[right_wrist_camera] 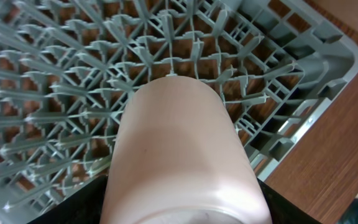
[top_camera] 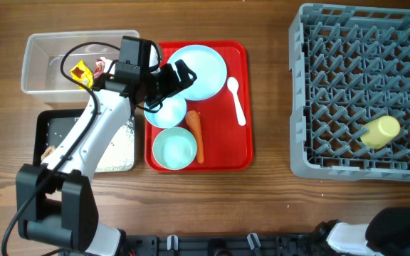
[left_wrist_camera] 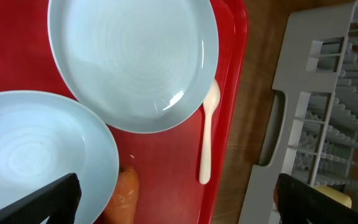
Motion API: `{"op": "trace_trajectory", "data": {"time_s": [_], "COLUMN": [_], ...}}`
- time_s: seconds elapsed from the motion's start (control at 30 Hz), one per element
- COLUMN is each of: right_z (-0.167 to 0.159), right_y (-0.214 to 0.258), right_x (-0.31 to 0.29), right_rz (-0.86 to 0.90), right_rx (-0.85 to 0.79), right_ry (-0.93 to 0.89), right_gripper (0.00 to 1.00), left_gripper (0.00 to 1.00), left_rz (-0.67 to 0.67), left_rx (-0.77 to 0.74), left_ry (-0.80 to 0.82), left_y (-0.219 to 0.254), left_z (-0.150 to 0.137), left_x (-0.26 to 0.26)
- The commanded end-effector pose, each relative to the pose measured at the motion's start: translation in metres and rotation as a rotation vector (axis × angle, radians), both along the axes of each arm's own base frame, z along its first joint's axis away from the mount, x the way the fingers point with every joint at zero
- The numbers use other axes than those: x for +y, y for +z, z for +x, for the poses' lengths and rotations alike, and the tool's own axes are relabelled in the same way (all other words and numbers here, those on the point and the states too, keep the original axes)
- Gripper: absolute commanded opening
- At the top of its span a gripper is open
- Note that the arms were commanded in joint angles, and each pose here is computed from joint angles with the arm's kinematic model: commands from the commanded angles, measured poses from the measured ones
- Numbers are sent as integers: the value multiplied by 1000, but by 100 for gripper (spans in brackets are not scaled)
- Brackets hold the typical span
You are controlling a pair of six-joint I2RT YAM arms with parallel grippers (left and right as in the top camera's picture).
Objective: Sort waste into correct bins and load items into the dishwasher rack
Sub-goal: 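Carry the pink cup with the right gripper into the dish rack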
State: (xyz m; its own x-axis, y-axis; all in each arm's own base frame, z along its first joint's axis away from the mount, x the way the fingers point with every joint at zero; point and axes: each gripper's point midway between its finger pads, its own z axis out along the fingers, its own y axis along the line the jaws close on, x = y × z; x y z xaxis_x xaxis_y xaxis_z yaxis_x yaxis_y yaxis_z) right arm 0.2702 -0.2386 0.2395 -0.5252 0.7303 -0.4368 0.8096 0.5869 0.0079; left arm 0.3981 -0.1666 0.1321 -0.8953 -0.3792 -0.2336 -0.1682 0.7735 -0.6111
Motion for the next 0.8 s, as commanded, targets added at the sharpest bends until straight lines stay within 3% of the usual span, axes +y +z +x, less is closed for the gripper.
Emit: {"op": "trace_trajectory", "data": {"time_s": [0.0,0.43,0.77], "right_z": [3,3,0], "right_y": [-21,-109,-133], "right_x": [-15,-41,-57], "right_rz": [19,169,227], "right_rx": [54,235,208], "right_ry": [-50,-87,-125], "right_gripper": [59,59,59], "left_gripper": [100,100,100], "left_rz": [16,16,16], "left_rx": [-10,-10,-10], "left_ry": [8,8,8], "left_y": [-1,-1,-1], "left_z": [4,4,4], "left_x": [4,4,4]}}
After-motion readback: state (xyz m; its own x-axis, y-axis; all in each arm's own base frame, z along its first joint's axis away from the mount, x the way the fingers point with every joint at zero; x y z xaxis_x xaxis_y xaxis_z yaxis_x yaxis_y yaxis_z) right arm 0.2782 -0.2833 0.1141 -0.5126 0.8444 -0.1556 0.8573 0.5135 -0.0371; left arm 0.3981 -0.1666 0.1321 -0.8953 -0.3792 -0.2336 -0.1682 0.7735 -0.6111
